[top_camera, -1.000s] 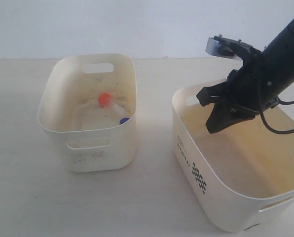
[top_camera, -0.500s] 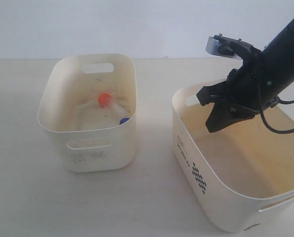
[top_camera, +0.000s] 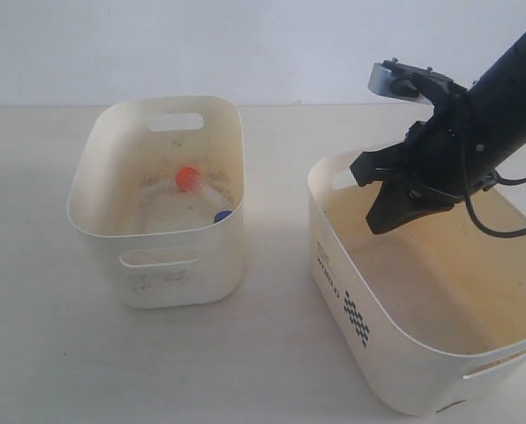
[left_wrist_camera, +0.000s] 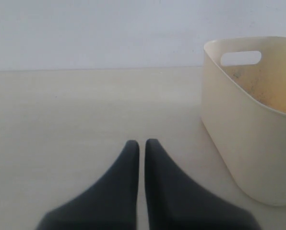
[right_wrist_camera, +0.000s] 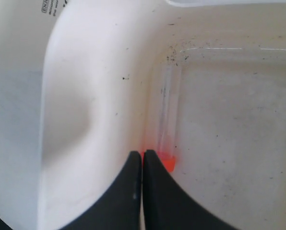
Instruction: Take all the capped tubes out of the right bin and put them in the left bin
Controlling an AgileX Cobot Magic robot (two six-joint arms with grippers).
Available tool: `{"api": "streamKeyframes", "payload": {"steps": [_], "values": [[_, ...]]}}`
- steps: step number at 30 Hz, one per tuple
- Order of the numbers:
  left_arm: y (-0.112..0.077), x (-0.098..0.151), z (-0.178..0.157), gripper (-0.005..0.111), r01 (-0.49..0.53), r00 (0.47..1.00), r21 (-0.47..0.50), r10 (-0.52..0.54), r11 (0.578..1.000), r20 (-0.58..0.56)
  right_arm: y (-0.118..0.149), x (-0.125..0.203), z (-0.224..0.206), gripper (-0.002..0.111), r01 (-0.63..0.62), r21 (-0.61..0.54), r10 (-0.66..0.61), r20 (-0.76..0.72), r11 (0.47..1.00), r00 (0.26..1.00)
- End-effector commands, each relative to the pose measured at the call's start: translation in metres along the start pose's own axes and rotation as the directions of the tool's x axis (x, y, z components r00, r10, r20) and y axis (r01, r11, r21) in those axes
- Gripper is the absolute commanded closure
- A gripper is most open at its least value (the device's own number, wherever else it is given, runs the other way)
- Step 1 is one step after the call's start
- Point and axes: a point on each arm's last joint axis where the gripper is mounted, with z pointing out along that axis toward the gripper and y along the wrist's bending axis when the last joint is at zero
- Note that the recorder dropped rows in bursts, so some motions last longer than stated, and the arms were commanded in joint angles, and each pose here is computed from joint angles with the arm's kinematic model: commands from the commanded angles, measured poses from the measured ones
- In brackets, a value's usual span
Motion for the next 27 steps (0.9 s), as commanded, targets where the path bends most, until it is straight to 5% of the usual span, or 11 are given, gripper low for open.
{"api": "streamKeyframes", "payload": {"steps": [1,27], "values": [[-0.0001,-0.0017,-0.0001,0.102,0.015,1.000,0.002,-0.015,1.000,0.007,-0.0016,-0.0040,-0.0040,0.108,0.003,0.009,-0.003,0.025,1.000,1.000],[-0.0001,-0.0017,-0.0001,0.102,0.015,1.000,0.002,-0.015,1.000,0.008,-0.0010,-0.0008,-0.0037,0.108,-0.009,0.002,0.009,-0.008,1.000,1.000]]}}
